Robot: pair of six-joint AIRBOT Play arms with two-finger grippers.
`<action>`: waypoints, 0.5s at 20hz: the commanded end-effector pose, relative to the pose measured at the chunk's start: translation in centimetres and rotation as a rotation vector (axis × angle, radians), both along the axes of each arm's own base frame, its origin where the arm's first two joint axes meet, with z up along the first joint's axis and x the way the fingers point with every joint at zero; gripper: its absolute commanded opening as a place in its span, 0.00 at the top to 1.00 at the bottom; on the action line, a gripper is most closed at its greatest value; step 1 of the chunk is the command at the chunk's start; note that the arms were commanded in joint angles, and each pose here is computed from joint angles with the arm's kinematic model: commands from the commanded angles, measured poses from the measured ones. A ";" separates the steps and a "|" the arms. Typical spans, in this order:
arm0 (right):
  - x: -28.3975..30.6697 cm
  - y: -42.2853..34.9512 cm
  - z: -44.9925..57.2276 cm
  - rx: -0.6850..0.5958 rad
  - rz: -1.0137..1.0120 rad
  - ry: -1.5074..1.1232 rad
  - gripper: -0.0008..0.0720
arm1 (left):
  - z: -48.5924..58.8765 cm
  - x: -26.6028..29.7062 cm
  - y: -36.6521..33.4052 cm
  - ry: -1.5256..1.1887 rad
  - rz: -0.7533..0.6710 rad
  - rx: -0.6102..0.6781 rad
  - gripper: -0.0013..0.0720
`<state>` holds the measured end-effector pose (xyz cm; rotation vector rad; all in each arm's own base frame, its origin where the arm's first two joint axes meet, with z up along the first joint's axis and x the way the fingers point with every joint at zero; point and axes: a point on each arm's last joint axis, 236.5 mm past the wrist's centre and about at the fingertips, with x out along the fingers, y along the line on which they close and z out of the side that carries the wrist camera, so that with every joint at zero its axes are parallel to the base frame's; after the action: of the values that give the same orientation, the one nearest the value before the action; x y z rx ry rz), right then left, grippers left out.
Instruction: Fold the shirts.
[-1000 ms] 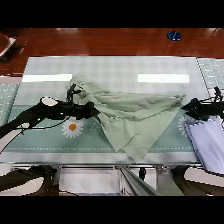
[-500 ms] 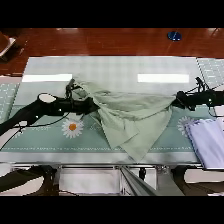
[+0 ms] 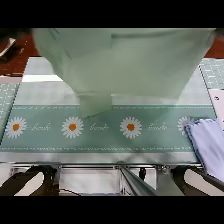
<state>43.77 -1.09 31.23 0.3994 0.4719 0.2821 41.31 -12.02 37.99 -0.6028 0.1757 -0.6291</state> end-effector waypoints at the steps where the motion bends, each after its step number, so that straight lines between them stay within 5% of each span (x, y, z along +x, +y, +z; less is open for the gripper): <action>1: -8.2 2.3 14.1 -0.155 -0.045 -0.340 0.96 | 14.0 -8.8 4.1 -0.362 0.174 0.099 0.96; 10: -24.8 4.3 16.9 -0.429 -0.195 -0.405 0.96 | 20.3 -27.2 7.2 -0.670 0.758 0.621 0.96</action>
<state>23.22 2.87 49.08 0.0087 0.0517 0.1177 18.76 -5.46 58.06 0.0031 -0.4346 -0.1900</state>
